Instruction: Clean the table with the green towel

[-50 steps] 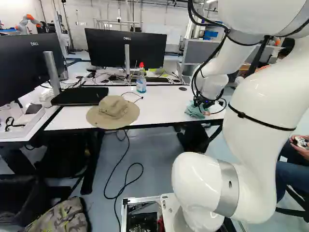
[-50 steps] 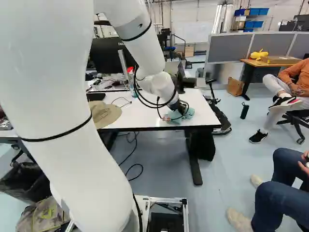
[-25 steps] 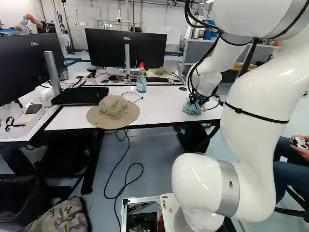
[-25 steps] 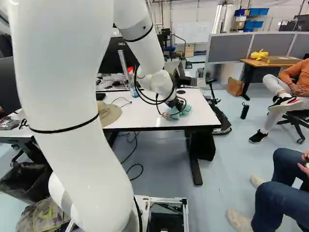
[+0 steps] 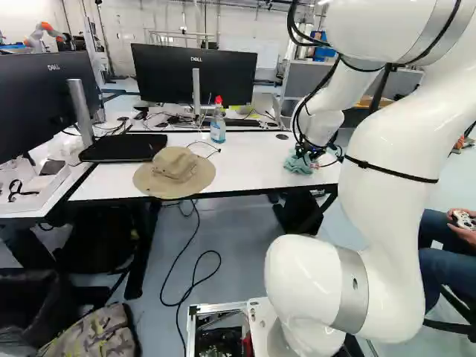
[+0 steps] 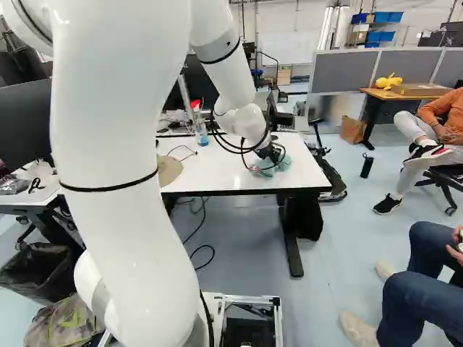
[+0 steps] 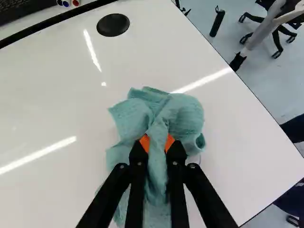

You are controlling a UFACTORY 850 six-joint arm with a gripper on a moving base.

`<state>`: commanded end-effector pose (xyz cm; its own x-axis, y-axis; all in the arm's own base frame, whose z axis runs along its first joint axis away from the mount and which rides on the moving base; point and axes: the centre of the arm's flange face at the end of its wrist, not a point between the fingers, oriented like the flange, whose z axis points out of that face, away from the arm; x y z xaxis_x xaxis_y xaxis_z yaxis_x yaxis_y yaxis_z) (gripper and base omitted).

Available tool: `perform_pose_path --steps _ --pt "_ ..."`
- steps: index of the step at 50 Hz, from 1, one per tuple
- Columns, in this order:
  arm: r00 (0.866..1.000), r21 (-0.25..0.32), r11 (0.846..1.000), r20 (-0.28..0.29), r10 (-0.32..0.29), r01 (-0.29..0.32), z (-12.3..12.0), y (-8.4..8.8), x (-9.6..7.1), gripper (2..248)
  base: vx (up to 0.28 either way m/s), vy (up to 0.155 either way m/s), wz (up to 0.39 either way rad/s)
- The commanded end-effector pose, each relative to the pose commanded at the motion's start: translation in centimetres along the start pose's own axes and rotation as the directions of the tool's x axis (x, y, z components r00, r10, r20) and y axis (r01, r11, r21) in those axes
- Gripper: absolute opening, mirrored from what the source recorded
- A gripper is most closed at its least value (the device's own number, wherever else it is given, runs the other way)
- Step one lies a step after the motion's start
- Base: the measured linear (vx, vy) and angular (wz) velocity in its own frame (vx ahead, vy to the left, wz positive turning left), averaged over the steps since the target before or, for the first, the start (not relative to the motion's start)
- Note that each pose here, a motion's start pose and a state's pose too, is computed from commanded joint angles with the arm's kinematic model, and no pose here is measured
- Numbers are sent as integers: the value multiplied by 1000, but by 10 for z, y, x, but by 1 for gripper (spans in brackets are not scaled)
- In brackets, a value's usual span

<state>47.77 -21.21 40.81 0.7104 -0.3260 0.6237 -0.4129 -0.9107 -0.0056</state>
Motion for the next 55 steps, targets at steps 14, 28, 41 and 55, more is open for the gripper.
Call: perform_pose_path --steps 14,28,41,55 --pt "1000 6 1000 -3 -8 8 -10 -5 4 53 0 0 0" --pt "999 35 998 21 -44 43 -23 -28 10 53 0 0 0" --pt "993 60 995 83 -79 74 -46 -47 -1 53 0 0 0" --pt "981 79 992 162 -109 97 -80 -57 -24 53 0 0 0"
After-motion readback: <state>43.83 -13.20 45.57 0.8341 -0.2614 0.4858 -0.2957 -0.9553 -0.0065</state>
